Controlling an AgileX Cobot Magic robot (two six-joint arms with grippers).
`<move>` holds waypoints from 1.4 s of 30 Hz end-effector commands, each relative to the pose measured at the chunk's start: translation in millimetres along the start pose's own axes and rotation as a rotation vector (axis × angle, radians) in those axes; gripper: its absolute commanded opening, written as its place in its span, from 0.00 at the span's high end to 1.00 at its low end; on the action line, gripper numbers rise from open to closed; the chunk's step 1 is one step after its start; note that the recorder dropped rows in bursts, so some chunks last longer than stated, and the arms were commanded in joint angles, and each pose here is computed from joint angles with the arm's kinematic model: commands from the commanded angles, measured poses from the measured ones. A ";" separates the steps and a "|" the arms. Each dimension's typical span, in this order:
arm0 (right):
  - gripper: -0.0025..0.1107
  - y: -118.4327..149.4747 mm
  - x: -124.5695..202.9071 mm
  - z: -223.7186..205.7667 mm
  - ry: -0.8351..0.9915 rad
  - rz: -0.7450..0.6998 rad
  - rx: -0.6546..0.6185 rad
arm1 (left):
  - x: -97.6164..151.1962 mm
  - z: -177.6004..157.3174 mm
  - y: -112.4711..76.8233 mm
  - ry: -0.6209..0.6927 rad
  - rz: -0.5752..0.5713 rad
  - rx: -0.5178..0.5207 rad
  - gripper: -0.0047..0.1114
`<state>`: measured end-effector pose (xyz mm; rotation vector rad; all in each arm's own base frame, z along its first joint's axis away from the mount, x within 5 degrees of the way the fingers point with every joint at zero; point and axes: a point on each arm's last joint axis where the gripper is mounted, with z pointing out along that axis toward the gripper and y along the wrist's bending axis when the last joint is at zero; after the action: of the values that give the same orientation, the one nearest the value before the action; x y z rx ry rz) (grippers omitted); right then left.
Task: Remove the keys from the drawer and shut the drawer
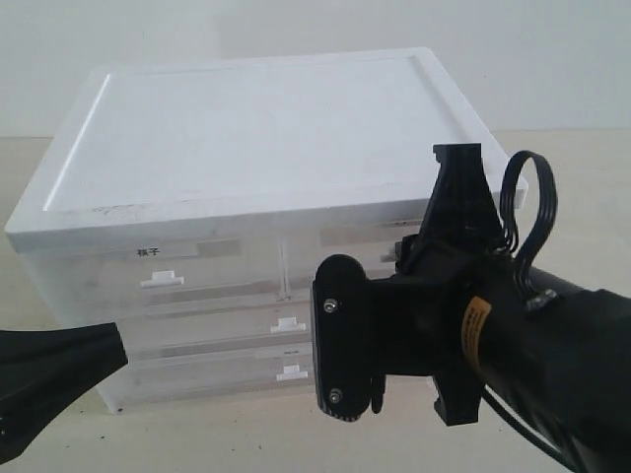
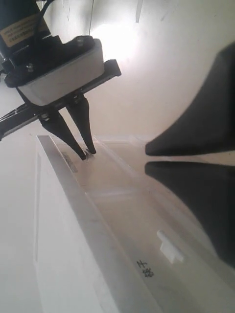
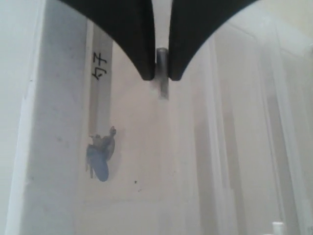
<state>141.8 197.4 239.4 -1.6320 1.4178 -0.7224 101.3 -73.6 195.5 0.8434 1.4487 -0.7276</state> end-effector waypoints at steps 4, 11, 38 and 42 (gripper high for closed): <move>0.98 -2.7 4.1 0.3 0.038 0.003 0.034 | 0.2 -0.3 0.9 -0.009 -0.007 -0.015 0.92; 0.98 -2.4 4.1 0.4 0.037 0.006 0.030 | -0.1 -1.4 13.6 -0.012 -0.002 -0.155 0.92; 0.98 3.5 -0.3 -6.8 0.037 0.038 0.010 | 8.5 -2.5 45.2 0.069 -0.095 -0.408 0.92; 0.98 1.0 0.4 -10.8 0.011 0.067 0.000 | 9.2 2.0 48.8 0.048 -0.114 -0.380 0.92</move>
<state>134.2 196.7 239.5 -1.5982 1.4586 -0.7361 137.7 -49.2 186.4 0.5165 1.6446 -0.4800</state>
